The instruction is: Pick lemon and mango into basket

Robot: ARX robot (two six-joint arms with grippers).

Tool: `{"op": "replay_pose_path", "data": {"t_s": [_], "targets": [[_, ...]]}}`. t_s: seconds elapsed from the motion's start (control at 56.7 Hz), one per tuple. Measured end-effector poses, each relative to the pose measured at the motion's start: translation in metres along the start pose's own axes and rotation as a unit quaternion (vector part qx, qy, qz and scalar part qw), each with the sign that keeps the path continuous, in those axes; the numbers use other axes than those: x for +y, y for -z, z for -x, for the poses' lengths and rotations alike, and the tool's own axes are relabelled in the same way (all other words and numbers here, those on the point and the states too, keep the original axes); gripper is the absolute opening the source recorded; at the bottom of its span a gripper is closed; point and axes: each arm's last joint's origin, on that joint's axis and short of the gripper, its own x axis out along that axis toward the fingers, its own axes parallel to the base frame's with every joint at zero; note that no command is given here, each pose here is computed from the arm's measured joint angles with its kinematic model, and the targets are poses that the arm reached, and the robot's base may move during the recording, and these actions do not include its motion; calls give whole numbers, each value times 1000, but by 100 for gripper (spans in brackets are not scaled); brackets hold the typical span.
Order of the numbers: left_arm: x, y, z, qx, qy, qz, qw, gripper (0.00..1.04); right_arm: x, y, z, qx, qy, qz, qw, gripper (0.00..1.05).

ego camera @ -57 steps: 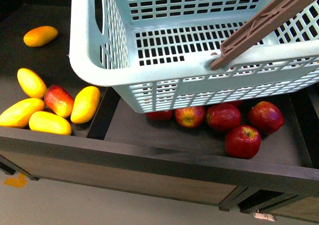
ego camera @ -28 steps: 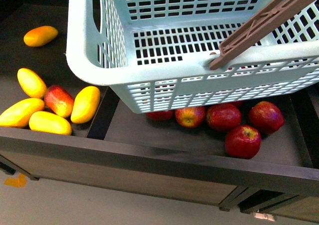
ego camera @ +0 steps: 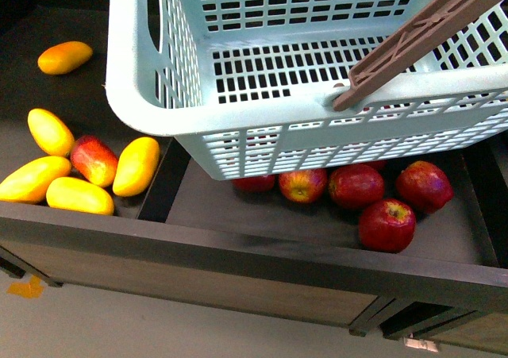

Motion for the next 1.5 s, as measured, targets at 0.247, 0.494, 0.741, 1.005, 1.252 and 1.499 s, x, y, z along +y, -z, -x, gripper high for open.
{"op": "replay_pose_path", "data": {"t_s": [0.247,0.494,0.741,1.005,1.252,1.499], "targets": [[0,0,0,0,0,0,1000,27,-9,-16,70,-9,-103,60,993,75],[0,0,0,0,0,0,1000,27,-9,-29,205,-38,-264,160,950,73],[0,0,0,0,0,0,1000,27,9,-18,321,-80,-394,219,889,73],[0,0,0,0,0,0,1000,27,40,45,402,-90,-496,259,824,72],[0,0,0,0,0,0,1000,27,65,94,422,-73,-528,296,792,72],[0,0,0,0,0,0,1000,27,77,129,422,-71,-517,347,779,75]]}}
